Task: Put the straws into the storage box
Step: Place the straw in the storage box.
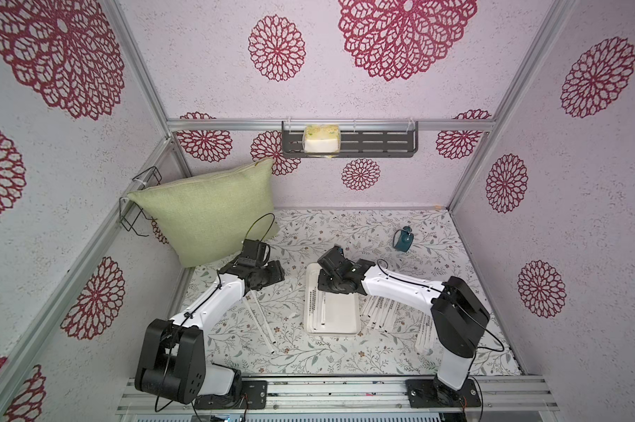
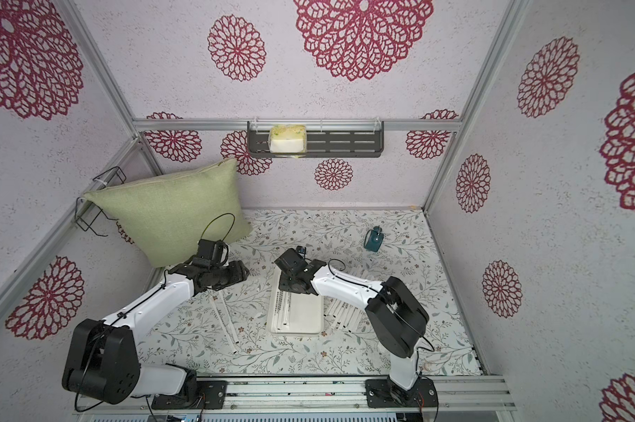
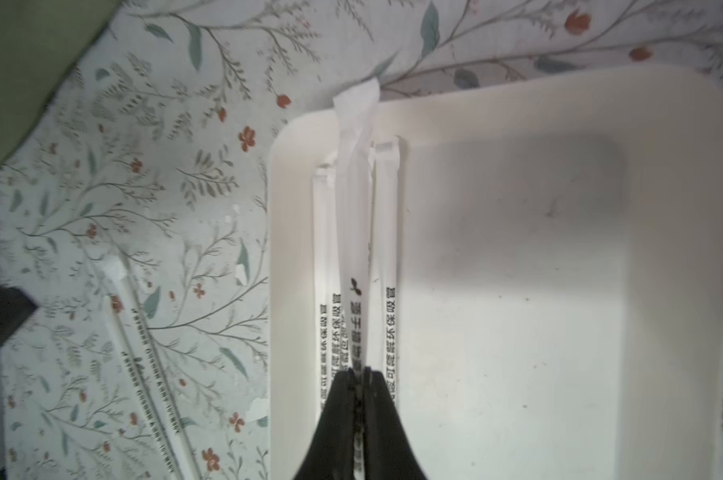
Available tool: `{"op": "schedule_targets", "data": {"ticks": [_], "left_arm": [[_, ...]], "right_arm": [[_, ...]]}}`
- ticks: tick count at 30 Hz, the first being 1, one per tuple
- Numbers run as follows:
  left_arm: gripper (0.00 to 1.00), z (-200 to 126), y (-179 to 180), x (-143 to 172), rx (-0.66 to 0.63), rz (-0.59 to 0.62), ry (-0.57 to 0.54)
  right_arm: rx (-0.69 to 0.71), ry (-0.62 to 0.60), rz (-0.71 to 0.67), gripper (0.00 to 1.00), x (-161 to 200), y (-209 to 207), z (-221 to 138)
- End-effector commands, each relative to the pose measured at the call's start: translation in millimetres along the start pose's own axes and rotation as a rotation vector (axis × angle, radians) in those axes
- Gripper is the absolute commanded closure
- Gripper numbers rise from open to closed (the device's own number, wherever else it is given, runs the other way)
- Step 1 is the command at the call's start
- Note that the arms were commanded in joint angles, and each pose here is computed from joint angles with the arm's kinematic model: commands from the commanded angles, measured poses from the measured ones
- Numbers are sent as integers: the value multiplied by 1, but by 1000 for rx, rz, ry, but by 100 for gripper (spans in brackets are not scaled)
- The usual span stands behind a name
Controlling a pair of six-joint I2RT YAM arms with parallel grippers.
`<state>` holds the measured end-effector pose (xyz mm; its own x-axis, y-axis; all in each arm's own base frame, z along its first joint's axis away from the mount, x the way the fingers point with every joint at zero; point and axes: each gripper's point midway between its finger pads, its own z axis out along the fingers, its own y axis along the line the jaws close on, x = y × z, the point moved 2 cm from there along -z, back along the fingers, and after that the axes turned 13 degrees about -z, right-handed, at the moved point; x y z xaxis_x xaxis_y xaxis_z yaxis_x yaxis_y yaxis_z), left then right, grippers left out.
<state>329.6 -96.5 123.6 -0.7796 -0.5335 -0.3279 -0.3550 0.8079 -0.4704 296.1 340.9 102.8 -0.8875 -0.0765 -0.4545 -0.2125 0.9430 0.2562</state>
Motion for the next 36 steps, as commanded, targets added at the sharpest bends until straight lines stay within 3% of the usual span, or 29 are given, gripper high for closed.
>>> {"op": "schedule_targets", "data": {"ticks": [1,11,36], "left_arm": [[37,-6,11,5,-27,-19,1],[38,-6,13,9,-18,-26,5],[40,-16,31,14,-90,-57,-23]], "right_arm": [[-19,16,19,89,4,3,9],[-1,66,24,87,19,-23,25],[12,95,-16,79,24,-15,42]]}}
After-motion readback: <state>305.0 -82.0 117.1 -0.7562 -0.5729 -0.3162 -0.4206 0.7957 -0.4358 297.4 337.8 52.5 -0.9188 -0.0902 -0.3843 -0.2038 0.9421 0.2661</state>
